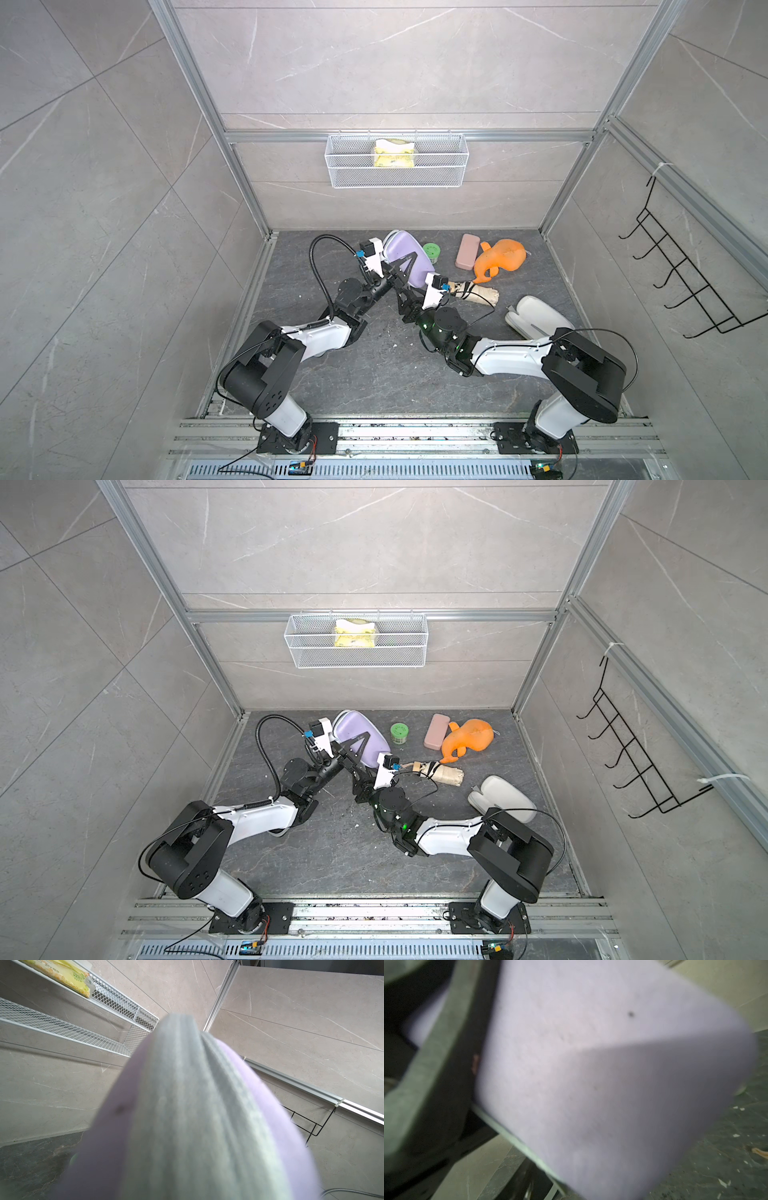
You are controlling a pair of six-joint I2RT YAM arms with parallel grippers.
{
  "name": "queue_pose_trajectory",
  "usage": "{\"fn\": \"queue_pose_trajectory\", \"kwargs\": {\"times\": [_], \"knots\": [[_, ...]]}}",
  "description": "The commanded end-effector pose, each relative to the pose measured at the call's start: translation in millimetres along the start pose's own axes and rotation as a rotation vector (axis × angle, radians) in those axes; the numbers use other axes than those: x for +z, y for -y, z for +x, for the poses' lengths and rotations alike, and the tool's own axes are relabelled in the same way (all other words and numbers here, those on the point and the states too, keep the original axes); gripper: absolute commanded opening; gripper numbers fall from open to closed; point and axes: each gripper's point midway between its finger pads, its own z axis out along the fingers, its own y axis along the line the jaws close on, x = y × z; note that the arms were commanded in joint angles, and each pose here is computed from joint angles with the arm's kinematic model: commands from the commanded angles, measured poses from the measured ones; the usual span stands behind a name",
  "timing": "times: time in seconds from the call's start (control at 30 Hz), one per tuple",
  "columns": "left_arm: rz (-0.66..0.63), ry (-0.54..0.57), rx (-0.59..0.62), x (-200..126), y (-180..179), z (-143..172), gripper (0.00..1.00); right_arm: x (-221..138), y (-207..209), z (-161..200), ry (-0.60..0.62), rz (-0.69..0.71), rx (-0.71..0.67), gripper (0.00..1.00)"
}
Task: Put umbrellas into zippered umbrella sleeves
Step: Zip the zipper on the umbrella sleeve.
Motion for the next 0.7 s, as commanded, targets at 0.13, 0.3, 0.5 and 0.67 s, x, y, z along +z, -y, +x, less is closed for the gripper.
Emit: {"fn": "queue_pose_trajectory", "kwargs": {"times": [0.13, 0.3, 0.5, 0.67], "knots": [[0.056, 0.177, 0.084, -9, 29, -52, 0.10, 7, -20, -10, 0.029, -0.061, 0.050, 0.24], [0.044, 0.200, 0.099, -12, 30, -60, 0.10, 7, -20, -2, 0.005, -0.067, 0.043, 0.13], [0.030, 0.199, 0.076, -14, 27, -58, 0.09, 3, -11, 6, -0.014, -0.045, 0.027, 0.02], [0.004, 0.217, 0.080, -20, 25, -62, 0.09, 1, 4, 18, -0.031, -0.002, -0.017, 0.00]]}}
